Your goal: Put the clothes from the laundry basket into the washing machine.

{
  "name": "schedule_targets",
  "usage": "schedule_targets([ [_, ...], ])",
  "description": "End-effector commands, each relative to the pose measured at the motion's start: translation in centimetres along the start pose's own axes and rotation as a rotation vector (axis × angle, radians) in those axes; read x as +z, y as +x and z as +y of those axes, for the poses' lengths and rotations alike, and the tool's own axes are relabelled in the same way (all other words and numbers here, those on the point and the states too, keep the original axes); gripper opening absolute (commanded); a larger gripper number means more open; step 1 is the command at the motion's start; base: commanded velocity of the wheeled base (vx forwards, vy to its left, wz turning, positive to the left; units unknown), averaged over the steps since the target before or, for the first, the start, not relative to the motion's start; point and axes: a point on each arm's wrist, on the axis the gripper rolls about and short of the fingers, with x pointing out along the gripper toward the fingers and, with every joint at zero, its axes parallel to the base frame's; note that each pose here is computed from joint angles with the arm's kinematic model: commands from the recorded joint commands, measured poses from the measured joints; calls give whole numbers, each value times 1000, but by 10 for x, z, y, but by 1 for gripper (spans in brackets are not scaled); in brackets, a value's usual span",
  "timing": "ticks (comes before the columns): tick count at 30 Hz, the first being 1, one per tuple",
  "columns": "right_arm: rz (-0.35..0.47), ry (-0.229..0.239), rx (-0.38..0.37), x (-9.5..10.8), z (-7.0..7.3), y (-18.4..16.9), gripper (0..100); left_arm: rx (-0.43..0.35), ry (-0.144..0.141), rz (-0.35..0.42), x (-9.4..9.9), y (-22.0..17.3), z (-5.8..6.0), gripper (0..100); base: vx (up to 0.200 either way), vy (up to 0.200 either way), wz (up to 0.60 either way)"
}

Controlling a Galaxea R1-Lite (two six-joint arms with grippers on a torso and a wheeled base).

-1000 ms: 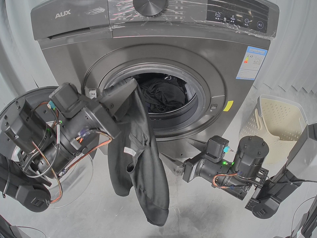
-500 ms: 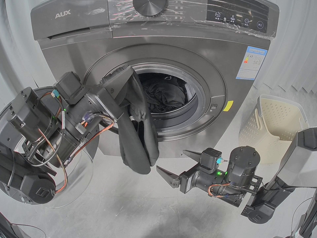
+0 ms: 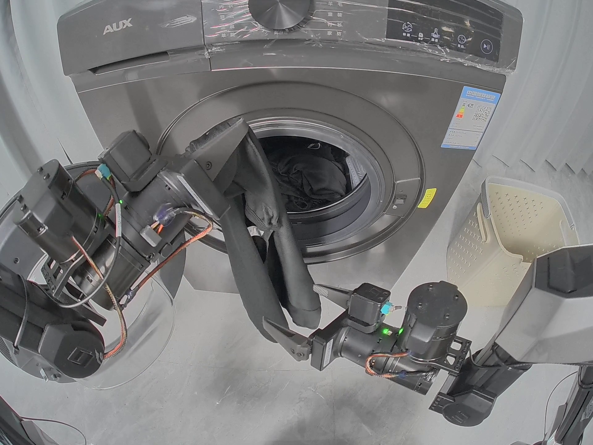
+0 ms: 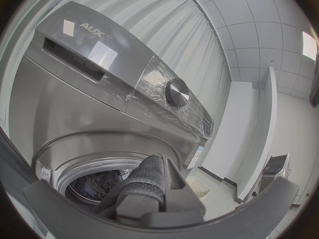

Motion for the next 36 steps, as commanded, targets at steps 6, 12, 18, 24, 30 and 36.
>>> schedule_targets([
  [6, -29, 8, 73, -9, 4, 17, 100, -6, 0, -10, 3, 0, -1, 0, 0, 0, 0],
  [12, -38, 25, 117, -8, 12, 17, 100, -4, 1, -10, 3, -1, -1, 0, 0, 0, 0],
  [18, -39, 27, 152, -9, 24, 19, 100, -5, 1, -12, 3, 0, -1, 0, 0, 0, 0],
  [24, -46, 29, 145, -19, 17, 44, 100, -6, 1, -15, 4, -1, -1, 0, 0, 0, 0],
  [30, -54, 29, 98, -27, -6, 67, 100, -5, 0, -13, 4, -1, -1, 0, 0, 0, 0],
  [36, -110, 26, 21, -27, -43, 83, 100, -9, -1, -23, 5, -1, -1, 0, 0, 0, 0],
])
